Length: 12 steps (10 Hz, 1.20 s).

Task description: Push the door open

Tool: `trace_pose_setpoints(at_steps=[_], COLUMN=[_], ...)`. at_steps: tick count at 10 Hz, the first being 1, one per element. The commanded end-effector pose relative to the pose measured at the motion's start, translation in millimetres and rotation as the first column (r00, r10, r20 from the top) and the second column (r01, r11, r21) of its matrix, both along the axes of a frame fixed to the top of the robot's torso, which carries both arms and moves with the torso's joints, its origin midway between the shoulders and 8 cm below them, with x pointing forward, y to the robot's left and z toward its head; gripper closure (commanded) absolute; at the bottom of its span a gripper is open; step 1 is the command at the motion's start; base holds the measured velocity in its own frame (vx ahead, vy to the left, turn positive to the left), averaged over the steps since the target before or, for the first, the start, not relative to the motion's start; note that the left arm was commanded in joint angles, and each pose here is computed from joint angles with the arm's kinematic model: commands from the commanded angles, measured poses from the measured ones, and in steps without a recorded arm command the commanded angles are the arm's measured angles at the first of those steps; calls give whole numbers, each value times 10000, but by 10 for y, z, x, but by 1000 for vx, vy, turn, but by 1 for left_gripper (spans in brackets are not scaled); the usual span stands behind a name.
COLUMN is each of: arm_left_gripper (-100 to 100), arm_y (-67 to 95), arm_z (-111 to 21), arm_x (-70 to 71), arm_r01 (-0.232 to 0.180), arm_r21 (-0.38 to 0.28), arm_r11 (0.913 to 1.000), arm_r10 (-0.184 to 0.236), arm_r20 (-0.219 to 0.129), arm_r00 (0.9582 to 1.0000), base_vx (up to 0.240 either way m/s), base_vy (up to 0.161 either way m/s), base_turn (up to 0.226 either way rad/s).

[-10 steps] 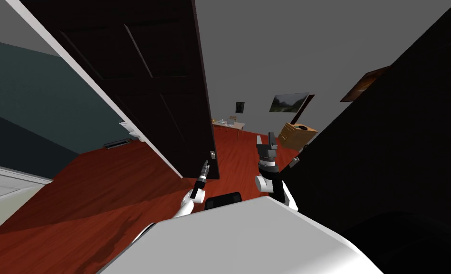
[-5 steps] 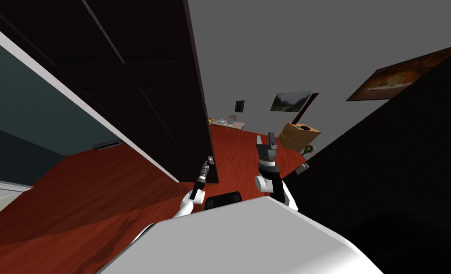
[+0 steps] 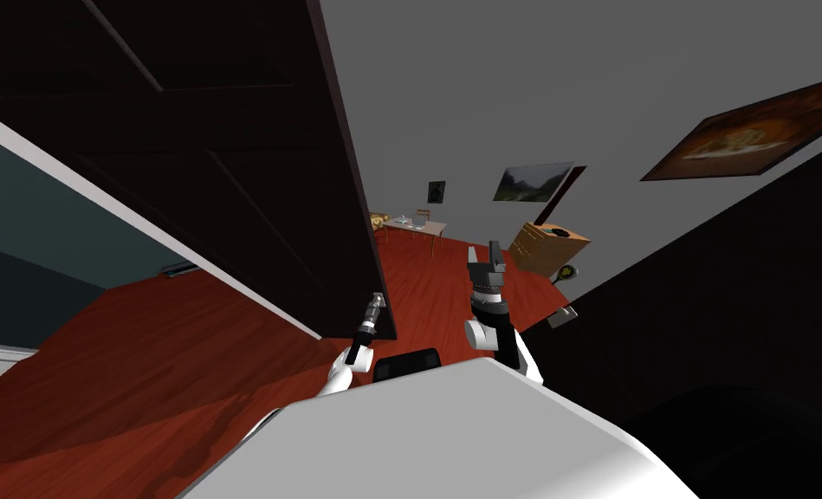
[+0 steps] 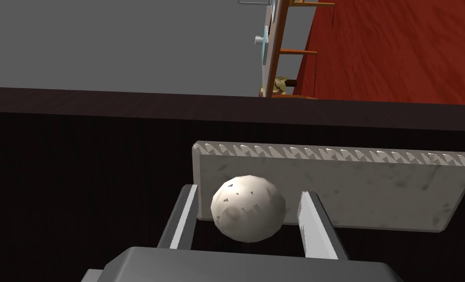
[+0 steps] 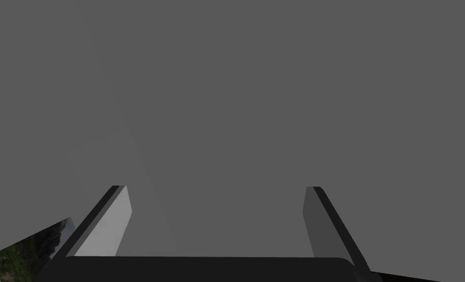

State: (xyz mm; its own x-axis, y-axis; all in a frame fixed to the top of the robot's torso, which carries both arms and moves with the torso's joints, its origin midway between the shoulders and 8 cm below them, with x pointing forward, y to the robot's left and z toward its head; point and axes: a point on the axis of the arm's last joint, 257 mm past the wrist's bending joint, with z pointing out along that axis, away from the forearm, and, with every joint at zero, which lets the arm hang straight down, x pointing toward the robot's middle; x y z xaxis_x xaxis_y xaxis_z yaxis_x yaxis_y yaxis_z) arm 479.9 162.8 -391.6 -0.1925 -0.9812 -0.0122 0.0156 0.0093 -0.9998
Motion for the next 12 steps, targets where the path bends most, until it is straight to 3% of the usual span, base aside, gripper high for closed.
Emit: trace_pose_setpoints(at_steps=[1, 5, 12], arm_left_gripper=[100, 100, 100], arm_y=[0, 0, 390], arm_z=[1, 1, -16], arm_x=[2, 2, 55], arm_r01=[0, 0, -885], arm_r21=[0, 0, 77], arm_r11=[10000, 10000, 9960], arm_r10=[0, 0, 885], arm_r20=[0, 0, -63], arm_r00=[10000, 10000, 9961], base_vx=[-26, -9, 165], base_vy=[10, 3, -71], base_turn=[-13, -1, 38])
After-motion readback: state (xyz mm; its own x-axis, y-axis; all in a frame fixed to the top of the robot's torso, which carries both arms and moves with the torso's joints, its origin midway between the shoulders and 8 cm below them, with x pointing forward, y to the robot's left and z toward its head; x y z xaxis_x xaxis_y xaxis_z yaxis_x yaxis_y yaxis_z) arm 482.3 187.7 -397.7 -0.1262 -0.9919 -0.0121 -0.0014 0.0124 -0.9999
